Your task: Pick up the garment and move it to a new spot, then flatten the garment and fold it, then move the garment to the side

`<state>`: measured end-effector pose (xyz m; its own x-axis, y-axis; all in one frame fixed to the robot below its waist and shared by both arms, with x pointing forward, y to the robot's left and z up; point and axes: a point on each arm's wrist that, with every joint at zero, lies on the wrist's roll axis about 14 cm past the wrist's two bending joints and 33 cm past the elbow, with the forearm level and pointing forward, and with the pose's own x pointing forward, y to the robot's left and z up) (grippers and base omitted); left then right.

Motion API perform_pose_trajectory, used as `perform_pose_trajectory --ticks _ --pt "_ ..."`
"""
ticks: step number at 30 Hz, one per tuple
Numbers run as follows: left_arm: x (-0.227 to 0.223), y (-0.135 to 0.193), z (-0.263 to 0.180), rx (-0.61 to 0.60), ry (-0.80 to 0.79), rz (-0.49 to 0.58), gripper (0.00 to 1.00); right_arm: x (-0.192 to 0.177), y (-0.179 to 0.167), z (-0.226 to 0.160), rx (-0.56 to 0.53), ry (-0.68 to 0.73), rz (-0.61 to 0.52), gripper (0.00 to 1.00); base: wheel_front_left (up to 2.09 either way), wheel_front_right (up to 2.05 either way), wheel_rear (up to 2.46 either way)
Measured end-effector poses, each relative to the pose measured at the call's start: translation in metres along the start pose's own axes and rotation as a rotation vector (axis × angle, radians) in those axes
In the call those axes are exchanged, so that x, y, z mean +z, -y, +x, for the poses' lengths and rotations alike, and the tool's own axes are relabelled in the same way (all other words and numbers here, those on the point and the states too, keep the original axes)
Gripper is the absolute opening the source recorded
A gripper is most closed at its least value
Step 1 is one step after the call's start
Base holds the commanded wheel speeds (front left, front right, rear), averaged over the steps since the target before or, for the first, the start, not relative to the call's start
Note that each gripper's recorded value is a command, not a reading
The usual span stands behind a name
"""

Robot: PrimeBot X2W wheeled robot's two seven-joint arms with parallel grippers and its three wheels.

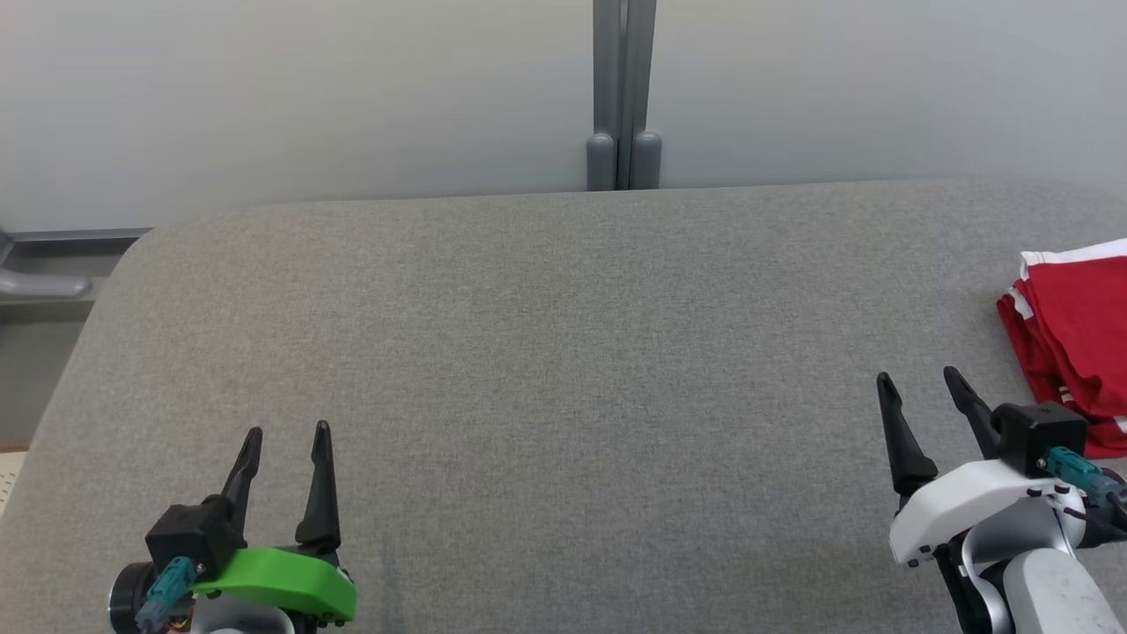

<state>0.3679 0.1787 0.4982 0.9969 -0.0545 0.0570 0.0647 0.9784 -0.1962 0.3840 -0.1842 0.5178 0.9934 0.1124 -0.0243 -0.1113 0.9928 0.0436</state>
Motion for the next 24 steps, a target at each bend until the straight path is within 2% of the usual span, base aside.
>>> perform_pose_trajectory --ticks 12,13,20,24 --pt "-0.001 0.0 0.002 0.0 -0.002 -0.002 1.0 -0.006 -0.001 0.0 0.001 -0.016 0.009 1.0 0.0 0.0 0.0" --pt "-0.002 0.001 0.002 -0.001 -0.004 -0.005 0.0 -0.007 -0.001 0.001 0.002 -0.018 0.009 0.0 0.0 0.0 0.0" --pt "-0.031 -0.002 -0.012 0.016 -0.095 -0.019 0.0 -0.043 -0.004 -0.013 -0.01 -0.122 0.044 0.0 0.0 0.0 0.0" --pt "-0.035 -0.005 -0.013 0.041 -0.115 -0.086 0.0 -0.048 -0.003 -0.015 -0.024 -0.137 0.12 0.0 0.0 0.0 0.0"
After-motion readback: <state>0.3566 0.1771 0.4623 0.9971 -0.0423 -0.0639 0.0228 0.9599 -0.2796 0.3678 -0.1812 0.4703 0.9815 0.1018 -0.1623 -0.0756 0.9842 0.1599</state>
